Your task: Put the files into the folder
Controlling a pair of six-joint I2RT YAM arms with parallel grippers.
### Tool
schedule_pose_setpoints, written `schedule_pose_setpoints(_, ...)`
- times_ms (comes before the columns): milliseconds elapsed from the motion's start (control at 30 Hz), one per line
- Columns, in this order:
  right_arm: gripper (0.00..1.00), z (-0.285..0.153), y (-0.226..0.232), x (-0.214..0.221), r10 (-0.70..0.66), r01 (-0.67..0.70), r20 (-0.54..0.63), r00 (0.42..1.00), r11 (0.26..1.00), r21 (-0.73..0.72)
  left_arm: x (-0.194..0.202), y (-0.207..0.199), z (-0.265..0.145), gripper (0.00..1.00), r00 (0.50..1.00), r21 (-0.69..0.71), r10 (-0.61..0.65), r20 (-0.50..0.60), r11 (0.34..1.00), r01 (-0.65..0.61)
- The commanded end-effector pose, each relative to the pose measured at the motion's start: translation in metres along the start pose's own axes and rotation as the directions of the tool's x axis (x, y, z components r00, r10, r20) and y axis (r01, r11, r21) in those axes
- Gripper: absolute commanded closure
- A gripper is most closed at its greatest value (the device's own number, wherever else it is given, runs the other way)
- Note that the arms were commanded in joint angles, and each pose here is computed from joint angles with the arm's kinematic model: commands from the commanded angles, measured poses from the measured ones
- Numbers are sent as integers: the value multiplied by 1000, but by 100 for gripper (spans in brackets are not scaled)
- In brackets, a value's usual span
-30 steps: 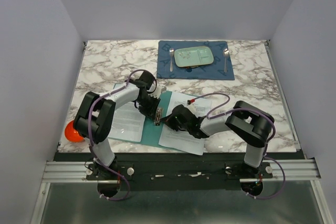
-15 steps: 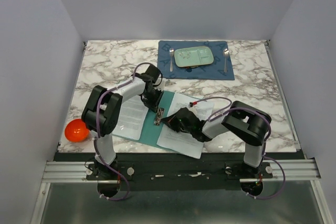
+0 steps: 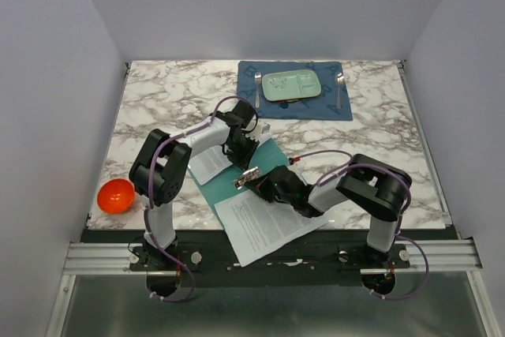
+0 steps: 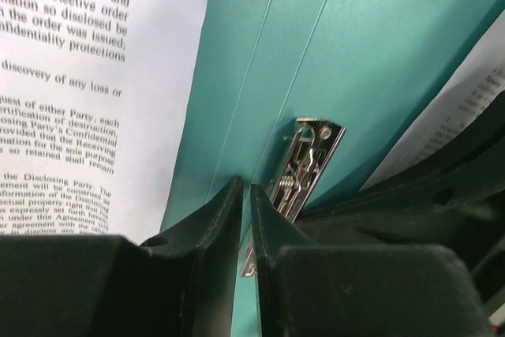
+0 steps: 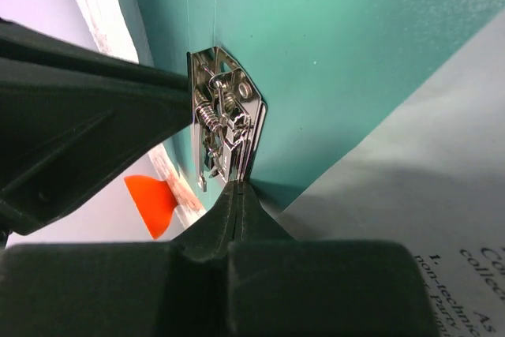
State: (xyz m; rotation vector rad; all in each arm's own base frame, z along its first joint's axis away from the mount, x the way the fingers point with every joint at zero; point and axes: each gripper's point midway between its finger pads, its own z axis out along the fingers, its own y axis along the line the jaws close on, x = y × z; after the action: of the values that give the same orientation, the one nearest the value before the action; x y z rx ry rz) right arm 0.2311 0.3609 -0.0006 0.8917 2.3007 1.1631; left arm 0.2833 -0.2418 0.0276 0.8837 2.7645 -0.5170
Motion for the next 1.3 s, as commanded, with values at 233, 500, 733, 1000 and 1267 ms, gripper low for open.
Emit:
schedule_pose_setpoints(233,100,-51,-197,-41,-218,160,20,976,771,616,20,13,-51,67,999,41,43,12,998,-43)
schedule_pose_setpoints(500,100,-53,-188,-45,-235,168,29,971,768,618,40,5,-34,74,997,129,72,-9,989,-70)
schedule_pose_setpoints(733,100,-53,-186,-45,-237,171,25,971,766,619,41,5,-28,77,997,159,71,-6,985,-69)
schedule_pose_setpoints(1000,100,-51,-182,-46,-241,175,25,970,767,617,46,9,-21,79,997,151,72,-29,986,-66)
schedule_pose_setpoints(1267,100,-50,-182,-45,-242,179,18,970,763,622,48,11,-15,79,997,150,64,-41,987,-57)
